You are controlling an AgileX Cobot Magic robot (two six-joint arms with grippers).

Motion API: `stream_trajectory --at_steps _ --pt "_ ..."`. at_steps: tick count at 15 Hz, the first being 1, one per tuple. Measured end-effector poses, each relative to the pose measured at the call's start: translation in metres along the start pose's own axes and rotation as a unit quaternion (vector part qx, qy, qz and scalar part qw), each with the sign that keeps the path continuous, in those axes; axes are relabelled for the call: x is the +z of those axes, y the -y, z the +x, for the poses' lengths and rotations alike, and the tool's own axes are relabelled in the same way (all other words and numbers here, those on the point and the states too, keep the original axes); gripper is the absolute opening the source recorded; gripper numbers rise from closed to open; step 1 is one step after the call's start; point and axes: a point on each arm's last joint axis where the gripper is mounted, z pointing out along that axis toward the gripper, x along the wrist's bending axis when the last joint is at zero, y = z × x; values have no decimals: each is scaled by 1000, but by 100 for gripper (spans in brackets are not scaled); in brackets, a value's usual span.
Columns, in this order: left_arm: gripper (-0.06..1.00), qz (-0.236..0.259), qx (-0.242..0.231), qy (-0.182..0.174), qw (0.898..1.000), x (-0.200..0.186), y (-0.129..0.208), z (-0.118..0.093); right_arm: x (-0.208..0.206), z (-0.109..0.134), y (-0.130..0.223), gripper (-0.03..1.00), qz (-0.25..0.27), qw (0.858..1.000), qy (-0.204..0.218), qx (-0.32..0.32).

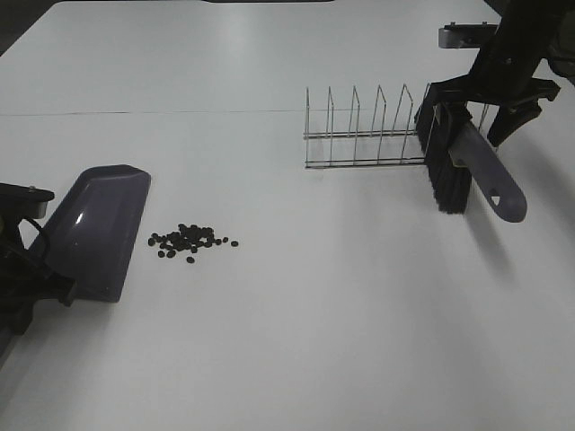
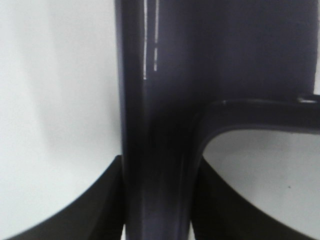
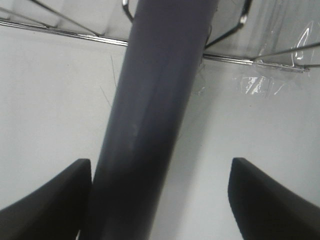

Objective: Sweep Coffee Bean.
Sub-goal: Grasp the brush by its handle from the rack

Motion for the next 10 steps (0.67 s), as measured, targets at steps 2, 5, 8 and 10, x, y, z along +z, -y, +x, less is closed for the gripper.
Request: stream_trajectory --at_steps 2,5,8,10 --pt "33 0 0 0 1000 0 0 0 0 0 0 65 0 1000 -1 0" --pt "33 0 0 0 1000 0 0 0 0 0 0 59 0 1000 0 1" --pt "33 0 0 0 1000 0 0 0 0 1 0 56 -2 1000 -4 2" --pt "33 0 0 0 1000 0 0 0 3 2 -1 55 -1 1000 -13 5"
